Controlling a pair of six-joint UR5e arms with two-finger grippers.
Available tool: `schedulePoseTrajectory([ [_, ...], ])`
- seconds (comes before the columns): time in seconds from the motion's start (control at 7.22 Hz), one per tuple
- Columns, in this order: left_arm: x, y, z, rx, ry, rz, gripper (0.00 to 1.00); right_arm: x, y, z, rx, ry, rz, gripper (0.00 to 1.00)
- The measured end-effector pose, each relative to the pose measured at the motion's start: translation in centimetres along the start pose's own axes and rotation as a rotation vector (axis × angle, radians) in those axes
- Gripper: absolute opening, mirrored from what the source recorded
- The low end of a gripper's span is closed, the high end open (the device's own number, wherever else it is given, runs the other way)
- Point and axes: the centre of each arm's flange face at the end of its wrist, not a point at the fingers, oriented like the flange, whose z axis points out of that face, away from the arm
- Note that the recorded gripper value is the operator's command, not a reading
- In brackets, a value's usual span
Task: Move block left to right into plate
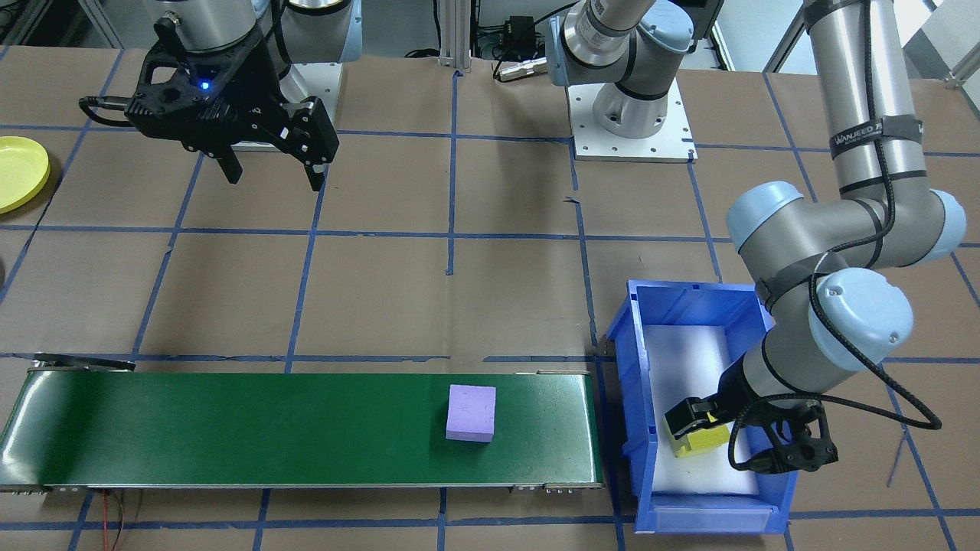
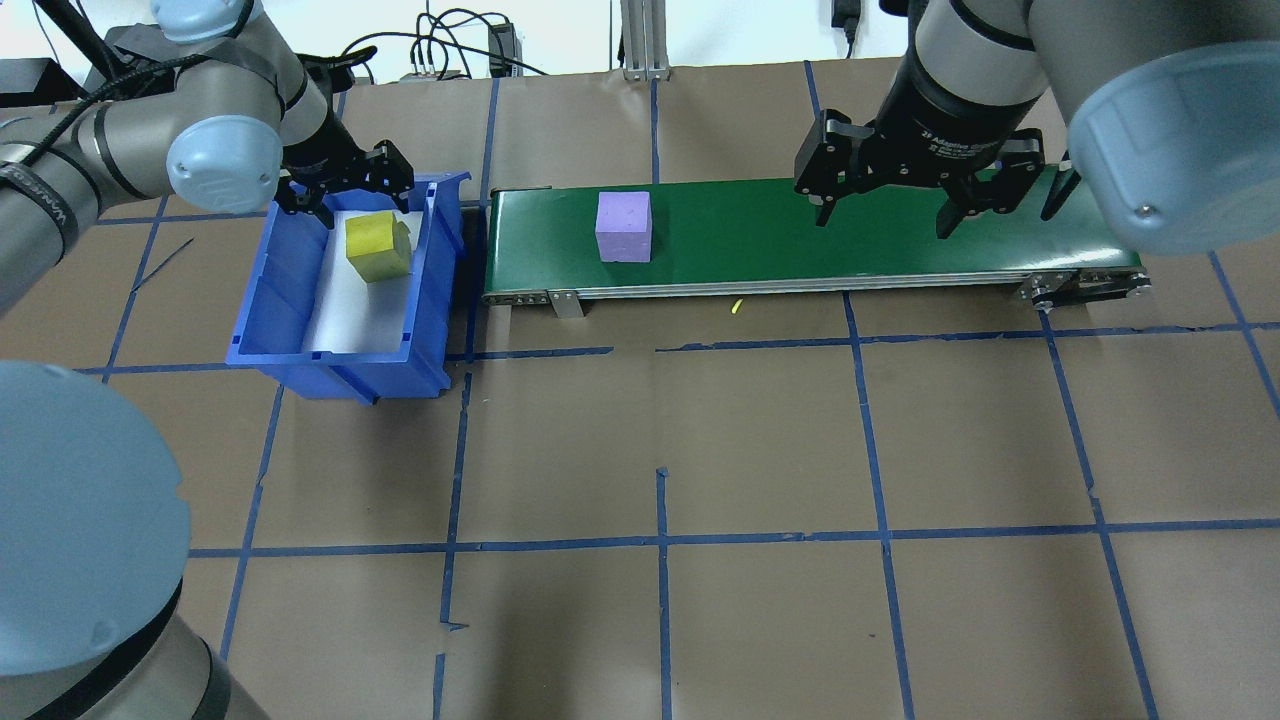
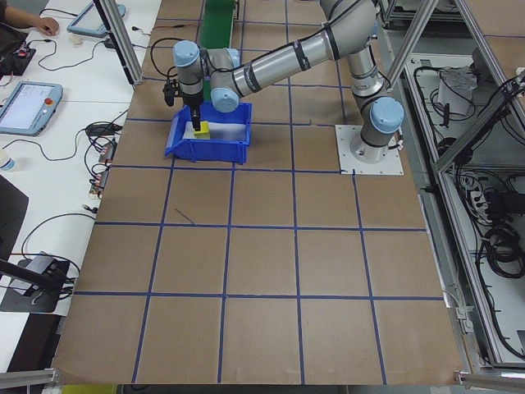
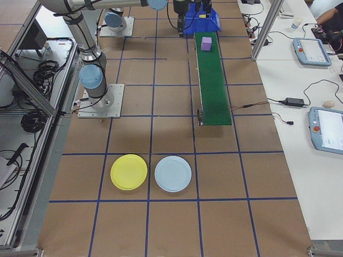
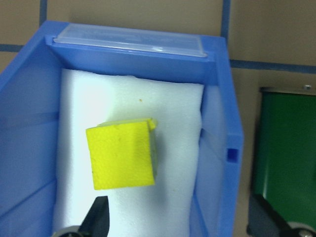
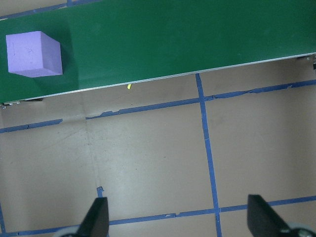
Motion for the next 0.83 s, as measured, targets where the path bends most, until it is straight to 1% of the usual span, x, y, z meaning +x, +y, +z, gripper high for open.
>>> schedulePoseTrajectory([
  [0.14, -0.2, 0.0, 1.6, -0.009, 0.010, -0.007, 0.98, 0.0, 0.0, 0.0, 0.000, 0.000, 0.000, 1.00],
  [0.28, -0.3, 0.3, 2.7, -0.010, 0.015, -0.009, 0.55, 0.0, 0.0, 0.0, 0.000, 0.000, 0.000, 1.00],
  [0.42, -0.4, 0.5, 3.3, -0.009, 0.017, -0.005, 0.40, 0.0, 0.0, 0.0, -0.001, 0.000, 0.000, 1.00],
  [0.55, -0.6, 0.6, 3.2, -0.005, 0.016, 0.008, 0.28, 0.0, 0.0, 0.0, -0.001, 0.000, 0.000, 1.00],
  [0.69, -0.7, 0.6, 2.7, 0.000, 0.012, 0.019, 0.24, 0.0, 0.0, 0.0, -0.001, 0.000, 0.000, 1.00],
  [0.83, -0.7, 0.6, 1.9, 0.011, 0.009, 0.024, 0.24, 0.0, 0.0, 0.0, -0.001, 0.000, 0.000, 1.00],
])
